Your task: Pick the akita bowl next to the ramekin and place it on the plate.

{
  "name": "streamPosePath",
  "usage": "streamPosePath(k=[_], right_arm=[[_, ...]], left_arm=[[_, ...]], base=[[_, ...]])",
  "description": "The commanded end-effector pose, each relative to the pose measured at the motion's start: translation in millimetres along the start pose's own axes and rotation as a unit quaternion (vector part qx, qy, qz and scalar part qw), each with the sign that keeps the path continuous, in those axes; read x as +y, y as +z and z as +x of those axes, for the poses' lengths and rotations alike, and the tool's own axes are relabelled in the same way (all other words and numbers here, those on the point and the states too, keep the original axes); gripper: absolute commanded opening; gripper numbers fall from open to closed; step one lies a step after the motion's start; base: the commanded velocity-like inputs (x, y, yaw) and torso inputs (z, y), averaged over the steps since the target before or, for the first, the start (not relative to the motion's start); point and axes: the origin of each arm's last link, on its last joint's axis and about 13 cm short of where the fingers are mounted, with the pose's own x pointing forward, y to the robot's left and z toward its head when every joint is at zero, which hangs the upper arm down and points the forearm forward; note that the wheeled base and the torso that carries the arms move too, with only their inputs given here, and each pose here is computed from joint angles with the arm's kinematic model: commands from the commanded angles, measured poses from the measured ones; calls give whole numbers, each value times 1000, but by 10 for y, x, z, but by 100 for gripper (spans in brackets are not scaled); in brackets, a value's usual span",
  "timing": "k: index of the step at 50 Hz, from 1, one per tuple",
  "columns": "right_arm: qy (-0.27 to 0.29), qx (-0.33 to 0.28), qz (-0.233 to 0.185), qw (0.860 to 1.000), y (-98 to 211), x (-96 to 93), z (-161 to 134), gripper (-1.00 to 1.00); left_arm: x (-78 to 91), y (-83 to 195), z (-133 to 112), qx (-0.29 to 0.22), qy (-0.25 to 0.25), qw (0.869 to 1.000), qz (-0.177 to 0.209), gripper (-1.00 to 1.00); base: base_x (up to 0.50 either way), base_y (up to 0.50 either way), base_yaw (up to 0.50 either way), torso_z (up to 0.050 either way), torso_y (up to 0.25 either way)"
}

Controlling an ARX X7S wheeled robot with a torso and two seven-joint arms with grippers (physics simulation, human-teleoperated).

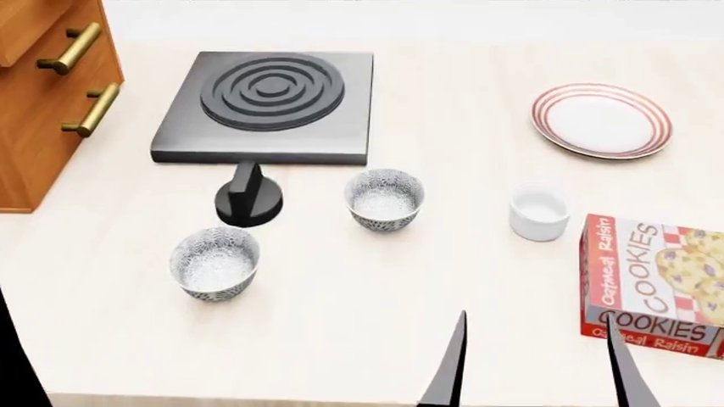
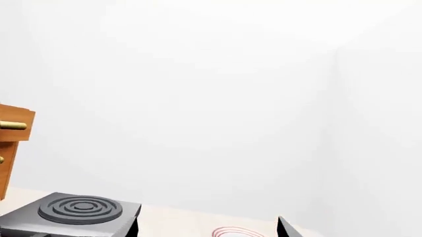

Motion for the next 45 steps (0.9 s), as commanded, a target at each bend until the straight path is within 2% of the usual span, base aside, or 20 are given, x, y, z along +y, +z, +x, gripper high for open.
streamPosePath(k=[1,45], right_arm=[[-3,-9,2,1000,4,-3,-15,100],[0,-12,-4,1000,3,-9,-23,100]], left_arm=[[8,8,-2,-6,6,1000,-3,100],[6,-3,2,-3,0,1000,0,100]], base=[[332,0,0,0,0],[357,0,0,0,0]])
